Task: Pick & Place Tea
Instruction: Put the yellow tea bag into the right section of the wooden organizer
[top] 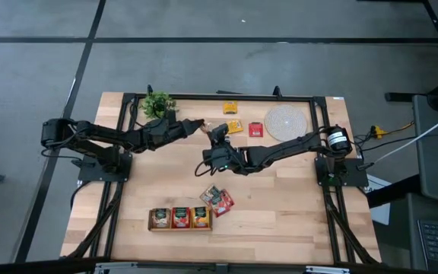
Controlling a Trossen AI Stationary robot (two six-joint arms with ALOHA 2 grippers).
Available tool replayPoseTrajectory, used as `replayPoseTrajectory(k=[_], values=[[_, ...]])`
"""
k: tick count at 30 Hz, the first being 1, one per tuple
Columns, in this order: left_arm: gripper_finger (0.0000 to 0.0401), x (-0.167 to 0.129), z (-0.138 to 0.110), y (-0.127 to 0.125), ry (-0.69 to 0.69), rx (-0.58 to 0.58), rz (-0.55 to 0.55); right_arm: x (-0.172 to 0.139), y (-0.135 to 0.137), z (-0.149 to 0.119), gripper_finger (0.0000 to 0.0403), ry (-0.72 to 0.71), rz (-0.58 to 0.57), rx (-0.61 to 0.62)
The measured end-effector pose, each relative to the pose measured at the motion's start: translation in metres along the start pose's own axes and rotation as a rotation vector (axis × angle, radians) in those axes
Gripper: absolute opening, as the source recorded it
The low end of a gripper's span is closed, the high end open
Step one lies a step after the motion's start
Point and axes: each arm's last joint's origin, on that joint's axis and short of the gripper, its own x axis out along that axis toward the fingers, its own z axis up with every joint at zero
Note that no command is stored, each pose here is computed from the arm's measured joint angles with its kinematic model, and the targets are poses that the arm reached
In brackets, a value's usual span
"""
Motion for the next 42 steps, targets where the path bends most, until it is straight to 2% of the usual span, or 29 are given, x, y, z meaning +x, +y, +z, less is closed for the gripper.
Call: replayPoseTrajectory(k=[13, 22, 26, 37, 42], values=[[0.0220, 0.0000, 0.0000, 0.0000, 0.001, 0.000, -0.001, 0.0001, 0.0001, -0.0002, 0.0002, 0.001, 0.000, 0.003], [0.0211, 0.0000, 0.0000, 0.0000, 0.001, 0.050, -0.001, 0.0003, 0.0001, -0.0003, 0.0002, 0.001, 0.000, 0.003], [0.0173, 0.0000, 0.0000, 0.0000, 0.001, 0.052, 0.000, 0.0003, 0.0001, -0.0003, 0.0002, 0.001, 0.000, 0.003], [0.0019, 0.0000, -0.0002, -0.0001, 0.011, 0.117, -0.006, 0.0002, 0.0002, -0.0003, 0.0005, 0.001, 0.001, 0.012], [0.0007, 0.0000, -0.0004, -0.0002, 0.017, 0.150, -0.009, 0.0009, 0.0012, 0.0001, 0.0035, -0.033, 0.035, 0.133]])
